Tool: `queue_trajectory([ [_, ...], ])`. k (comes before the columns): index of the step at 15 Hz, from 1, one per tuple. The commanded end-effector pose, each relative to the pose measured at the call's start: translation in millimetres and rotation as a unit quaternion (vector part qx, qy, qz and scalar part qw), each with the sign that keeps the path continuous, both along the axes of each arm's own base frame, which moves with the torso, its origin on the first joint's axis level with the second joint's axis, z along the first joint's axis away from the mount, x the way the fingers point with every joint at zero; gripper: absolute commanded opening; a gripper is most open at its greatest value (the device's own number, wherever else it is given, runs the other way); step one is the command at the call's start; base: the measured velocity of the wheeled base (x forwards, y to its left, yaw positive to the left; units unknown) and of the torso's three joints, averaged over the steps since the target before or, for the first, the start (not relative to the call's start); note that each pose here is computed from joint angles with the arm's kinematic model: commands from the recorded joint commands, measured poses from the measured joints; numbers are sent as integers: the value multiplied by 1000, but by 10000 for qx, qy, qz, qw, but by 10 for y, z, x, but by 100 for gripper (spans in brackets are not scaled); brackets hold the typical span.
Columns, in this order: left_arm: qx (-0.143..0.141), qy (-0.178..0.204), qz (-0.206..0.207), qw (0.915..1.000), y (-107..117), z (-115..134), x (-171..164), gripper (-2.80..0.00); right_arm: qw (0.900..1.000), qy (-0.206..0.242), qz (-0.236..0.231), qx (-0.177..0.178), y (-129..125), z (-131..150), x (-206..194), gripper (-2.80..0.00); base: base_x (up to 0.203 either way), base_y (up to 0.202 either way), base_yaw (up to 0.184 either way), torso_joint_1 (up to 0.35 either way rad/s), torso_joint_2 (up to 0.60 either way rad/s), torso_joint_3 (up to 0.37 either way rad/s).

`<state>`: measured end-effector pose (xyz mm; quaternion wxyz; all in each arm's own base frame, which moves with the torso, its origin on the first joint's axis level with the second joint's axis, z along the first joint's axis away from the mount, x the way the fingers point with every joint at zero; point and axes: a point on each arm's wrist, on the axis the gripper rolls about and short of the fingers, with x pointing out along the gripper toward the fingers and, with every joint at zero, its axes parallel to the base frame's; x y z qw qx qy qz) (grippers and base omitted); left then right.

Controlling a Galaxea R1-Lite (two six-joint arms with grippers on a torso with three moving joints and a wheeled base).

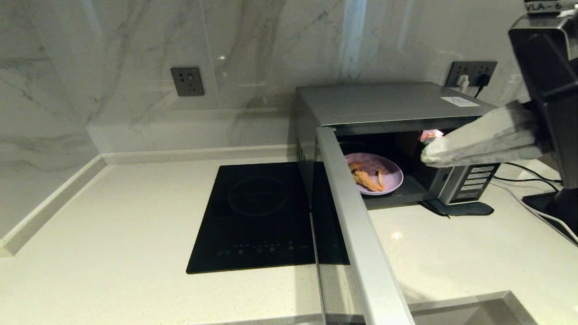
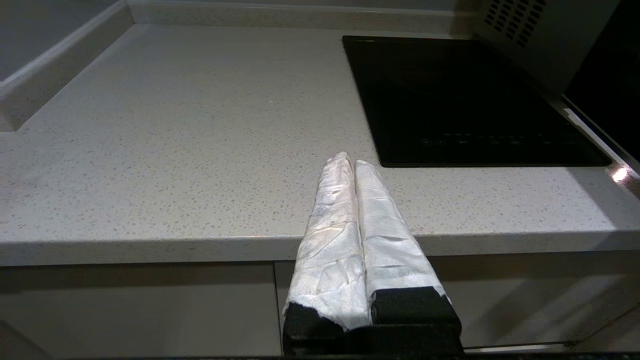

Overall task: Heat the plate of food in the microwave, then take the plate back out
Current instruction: Close the microwave oven

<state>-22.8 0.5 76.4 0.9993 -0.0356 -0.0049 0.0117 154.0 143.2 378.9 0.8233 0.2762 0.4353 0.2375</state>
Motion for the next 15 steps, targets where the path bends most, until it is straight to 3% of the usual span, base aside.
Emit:
queue_trajectory([
  [1, -5, 6, 4, 10000, 0, 1, 1, -280, 9987, 12, 353, -365, 319, -109, -87, -280, 0, 0, 0, 0, 0, 0],
  [7, -5, 6, 4, 10000, 0, 1, 1, -280, 9893, 170, 1245, -748, 608, -235, -422, -280, 0, 0, 0, 0, 0, 0],
  [15, -5, 6, 4, 10000, 0, 1, 1, -280, 9828, 359, 1440, -1103, 922, -438, -381, -280, 0, 0, 0, 0, 0, 0],
])
